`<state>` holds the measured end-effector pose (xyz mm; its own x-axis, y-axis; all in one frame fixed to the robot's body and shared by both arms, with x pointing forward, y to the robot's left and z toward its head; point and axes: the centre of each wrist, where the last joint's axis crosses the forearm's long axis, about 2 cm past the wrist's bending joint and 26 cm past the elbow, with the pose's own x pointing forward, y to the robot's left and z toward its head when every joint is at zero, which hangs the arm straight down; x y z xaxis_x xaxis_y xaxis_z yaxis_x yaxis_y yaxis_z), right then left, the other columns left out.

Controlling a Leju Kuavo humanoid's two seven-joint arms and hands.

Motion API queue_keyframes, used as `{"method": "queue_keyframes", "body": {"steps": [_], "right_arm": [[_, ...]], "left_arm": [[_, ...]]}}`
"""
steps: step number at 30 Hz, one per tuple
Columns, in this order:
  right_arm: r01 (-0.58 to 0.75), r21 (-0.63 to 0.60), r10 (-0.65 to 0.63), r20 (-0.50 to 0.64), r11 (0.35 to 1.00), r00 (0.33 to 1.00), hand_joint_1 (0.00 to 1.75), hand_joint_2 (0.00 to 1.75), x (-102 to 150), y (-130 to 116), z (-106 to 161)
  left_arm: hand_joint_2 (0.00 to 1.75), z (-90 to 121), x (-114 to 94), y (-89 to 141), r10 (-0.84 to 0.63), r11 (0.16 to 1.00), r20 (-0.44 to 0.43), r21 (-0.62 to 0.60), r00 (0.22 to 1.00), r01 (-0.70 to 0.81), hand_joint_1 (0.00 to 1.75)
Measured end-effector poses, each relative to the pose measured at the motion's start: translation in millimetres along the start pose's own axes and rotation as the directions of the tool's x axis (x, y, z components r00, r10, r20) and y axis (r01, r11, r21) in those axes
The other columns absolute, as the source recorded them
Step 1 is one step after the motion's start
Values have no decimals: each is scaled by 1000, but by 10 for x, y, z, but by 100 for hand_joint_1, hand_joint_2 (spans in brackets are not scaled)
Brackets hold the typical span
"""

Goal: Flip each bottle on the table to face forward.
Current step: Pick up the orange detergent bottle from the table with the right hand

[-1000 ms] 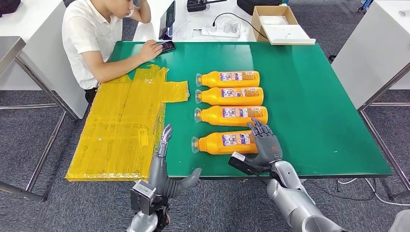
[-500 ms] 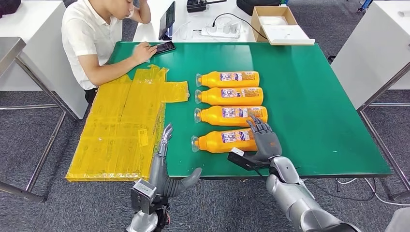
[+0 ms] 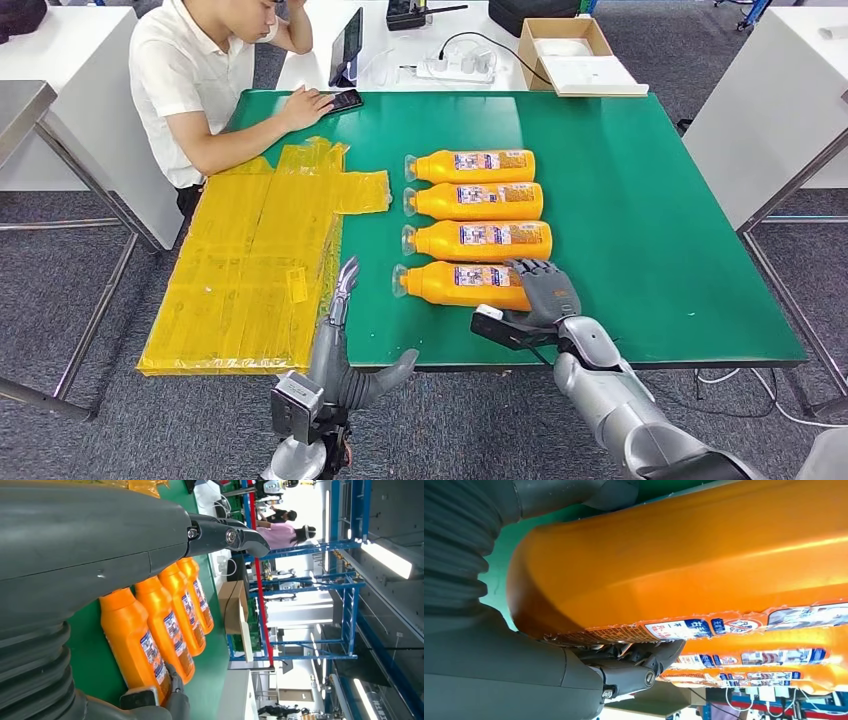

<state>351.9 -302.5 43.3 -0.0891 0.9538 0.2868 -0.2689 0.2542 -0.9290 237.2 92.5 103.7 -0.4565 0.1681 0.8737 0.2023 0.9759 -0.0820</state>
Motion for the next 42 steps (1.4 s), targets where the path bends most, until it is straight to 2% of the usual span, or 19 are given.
{"method": "queue_keyframes", "body": {"steps": [3, 9, 13, 17, 22, 26, 30, 33, 37, 42], "right_arm": [[4, 4, -4, 1, 1000, 1000, 158, 175, 4, 21, 10], [21, 13, -21, 12, 1000, 1000, 134, 175, 6, 77, 43], [79, 13, -79, 45, 997, 996, 174, 175, 11, 144, 81], [217, -7, -216, 95, 976, 972, 175, 175, 50, 257, 144], [388, -53, -377, 147, 920, 914, 175, 175, 206, 407, 247], [484, -87, -462, 192, 871, 866, 175, 175, 342, 481, 331], [607, -150, -563, 254, 781, 787, 175, 175, 494, 522, 453], [684, -216, -619, 300, 697, 726, 175, 175, 619, 455, 526], [728, -255, -639, 356, 636, 682, 175, 175, 704, 328, 569], [775, -226, -669, 401, 590, 626, 175, 175, 782, 317, 611]], "left_arm": [[175, 0, 0, 0, 0, 1000, 0, 0, 1000, 0, 0], [175, 0, 0, 2, 0, 1000, 0, 1, 1000, 0, 0], [175, -1, -1, 6, -1, 1000, -3, 13, 1000, 1, 0], [175, 5, -11, 44, 32, 995, -52, 92, 998, -27, 0], [175, 8, -21, 179, 55, 953, -115, 303, 992, -18, 0], [175, 19, -17, 263, 88, 918, -135, 395, 987, -28, 0], [175, 61, -19, 293, 179, 883, -177, 462, 968, -79, 0], [175, 110, -32, 282, 315, 843, -218, 512, 924, -166, 0], [175, 148, -40, 269, 409, 821, -225, 513, 884, -249, 0], [175, 166, -34, 229, 440, 843, -198, 429, 876, -326, 0]]}}
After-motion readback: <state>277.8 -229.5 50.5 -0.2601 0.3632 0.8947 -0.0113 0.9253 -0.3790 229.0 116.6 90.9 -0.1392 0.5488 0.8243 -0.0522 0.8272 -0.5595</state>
